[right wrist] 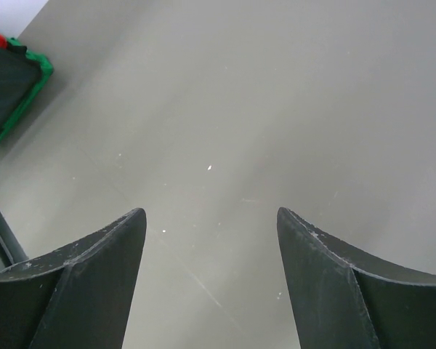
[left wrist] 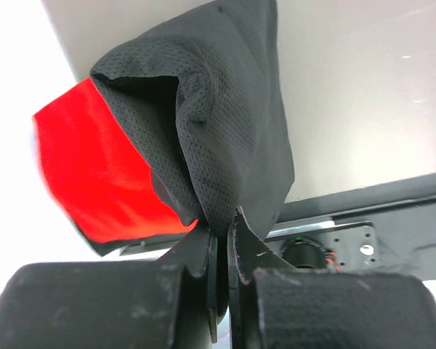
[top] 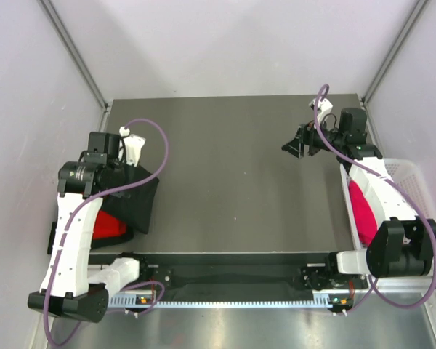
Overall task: Fold and stack the t-shirts
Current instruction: Neatly place the folded tshirt to the corner
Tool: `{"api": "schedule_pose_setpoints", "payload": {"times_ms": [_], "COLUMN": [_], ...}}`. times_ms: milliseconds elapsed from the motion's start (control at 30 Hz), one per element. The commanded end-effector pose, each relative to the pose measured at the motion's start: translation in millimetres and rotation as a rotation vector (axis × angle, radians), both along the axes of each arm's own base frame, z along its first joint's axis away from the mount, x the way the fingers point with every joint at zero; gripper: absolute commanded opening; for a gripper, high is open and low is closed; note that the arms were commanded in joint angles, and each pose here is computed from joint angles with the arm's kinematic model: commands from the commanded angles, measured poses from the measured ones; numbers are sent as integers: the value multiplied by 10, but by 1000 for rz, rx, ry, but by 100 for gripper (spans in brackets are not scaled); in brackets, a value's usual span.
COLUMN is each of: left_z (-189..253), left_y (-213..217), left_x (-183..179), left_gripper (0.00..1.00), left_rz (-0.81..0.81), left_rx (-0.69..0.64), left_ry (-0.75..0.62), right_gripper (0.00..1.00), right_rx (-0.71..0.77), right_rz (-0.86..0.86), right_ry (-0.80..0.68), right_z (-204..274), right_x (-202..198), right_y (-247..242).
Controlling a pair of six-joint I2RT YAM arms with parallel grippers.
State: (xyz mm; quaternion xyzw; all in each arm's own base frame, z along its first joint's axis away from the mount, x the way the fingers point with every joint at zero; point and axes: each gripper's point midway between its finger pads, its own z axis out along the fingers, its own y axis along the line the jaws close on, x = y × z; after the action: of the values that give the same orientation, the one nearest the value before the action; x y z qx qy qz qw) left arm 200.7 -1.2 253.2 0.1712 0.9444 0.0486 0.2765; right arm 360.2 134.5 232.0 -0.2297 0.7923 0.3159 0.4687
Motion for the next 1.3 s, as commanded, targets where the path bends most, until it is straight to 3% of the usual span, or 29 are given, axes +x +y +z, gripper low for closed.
{"api": "schedule_pose_setpoints", "payload": {"times_ms": [0,700,1267], "left_z": [-58,419,139], "left_y": [249,951,1333], "left_x": [-385,-170,111], "left_gripper": [0,0,0], "left_rz": [42,218,277], "left_rx": [115,491,661], "left_ry": [117,-41,-71], "right_gripper": [73,73,73], "right_rx": [10,26,32], "right_rz": [3,-12,-11], "right_ry": [-89,-67,-61], "right_z": [199,61,-8], "right_x": [-9,25,4], "right_y": [-27,-78,-76]}}
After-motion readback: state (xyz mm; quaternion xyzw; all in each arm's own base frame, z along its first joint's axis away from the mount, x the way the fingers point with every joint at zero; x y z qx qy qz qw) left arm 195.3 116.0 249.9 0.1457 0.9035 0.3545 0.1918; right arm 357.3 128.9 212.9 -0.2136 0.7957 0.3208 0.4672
